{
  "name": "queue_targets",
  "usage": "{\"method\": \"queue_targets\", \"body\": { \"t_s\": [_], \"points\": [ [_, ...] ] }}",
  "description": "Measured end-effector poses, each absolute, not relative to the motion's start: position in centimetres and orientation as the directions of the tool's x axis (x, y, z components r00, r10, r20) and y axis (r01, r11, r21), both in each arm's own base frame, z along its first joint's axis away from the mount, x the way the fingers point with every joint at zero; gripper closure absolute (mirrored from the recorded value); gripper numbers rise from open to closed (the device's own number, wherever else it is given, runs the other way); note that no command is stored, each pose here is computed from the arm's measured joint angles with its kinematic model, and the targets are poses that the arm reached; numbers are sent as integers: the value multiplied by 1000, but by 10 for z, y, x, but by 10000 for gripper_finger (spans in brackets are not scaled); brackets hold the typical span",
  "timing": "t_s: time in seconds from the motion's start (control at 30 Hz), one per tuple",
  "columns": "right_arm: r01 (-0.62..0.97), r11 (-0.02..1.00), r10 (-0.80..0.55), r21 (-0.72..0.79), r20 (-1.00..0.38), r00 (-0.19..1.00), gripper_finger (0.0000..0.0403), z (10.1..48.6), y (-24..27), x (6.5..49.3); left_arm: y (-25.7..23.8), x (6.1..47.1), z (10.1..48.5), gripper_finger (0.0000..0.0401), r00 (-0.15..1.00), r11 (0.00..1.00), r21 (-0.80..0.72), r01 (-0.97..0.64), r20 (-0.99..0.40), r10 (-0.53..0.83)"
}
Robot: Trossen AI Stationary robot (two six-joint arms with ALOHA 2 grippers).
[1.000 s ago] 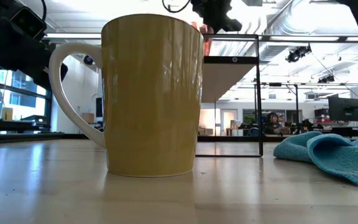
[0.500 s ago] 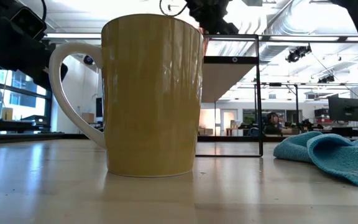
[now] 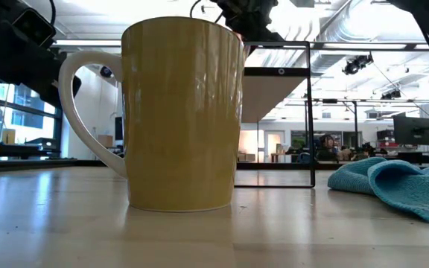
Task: Stack small to large cups/mugs on shelf
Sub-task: Put the red cup on the shelf
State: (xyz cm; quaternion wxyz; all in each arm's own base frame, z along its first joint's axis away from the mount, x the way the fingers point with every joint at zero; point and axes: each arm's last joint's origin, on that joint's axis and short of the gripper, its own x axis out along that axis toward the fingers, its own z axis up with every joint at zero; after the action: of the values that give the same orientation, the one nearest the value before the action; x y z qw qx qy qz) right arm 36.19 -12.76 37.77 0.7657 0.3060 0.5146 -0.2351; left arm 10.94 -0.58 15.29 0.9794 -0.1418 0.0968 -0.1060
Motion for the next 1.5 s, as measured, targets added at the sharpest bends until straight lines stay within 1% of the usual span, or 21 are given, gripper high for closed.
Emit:
{"method": "queue_targets", "body": {
  "t_s": [0.37, 0.63, 1.1, 1.5],
  "points": [
    [672, 706, -47, 224, -932, 360, 403, 378, -128, 362, -6, 109, 153, 334, 959, 938, -298, 180, -160, -235],
    [662, 714, -88, 226, -910, 406, 403, 397, -127, 357, -6, 109, 153, 334, 959, 937, -298, 180, -160, -235],
    [669, 709, -63, 222, -925, 374, 403, 391, -122, 360, -6, 110, 153, 334, 958, 936, -302, 179, -161, -235],
    [667, 709, -66, 227, -921, 383, 403, 391, -123, 361, -6, 110, 153, 334, 958, 936, -302, 179, -161, -235]
  ]
}}
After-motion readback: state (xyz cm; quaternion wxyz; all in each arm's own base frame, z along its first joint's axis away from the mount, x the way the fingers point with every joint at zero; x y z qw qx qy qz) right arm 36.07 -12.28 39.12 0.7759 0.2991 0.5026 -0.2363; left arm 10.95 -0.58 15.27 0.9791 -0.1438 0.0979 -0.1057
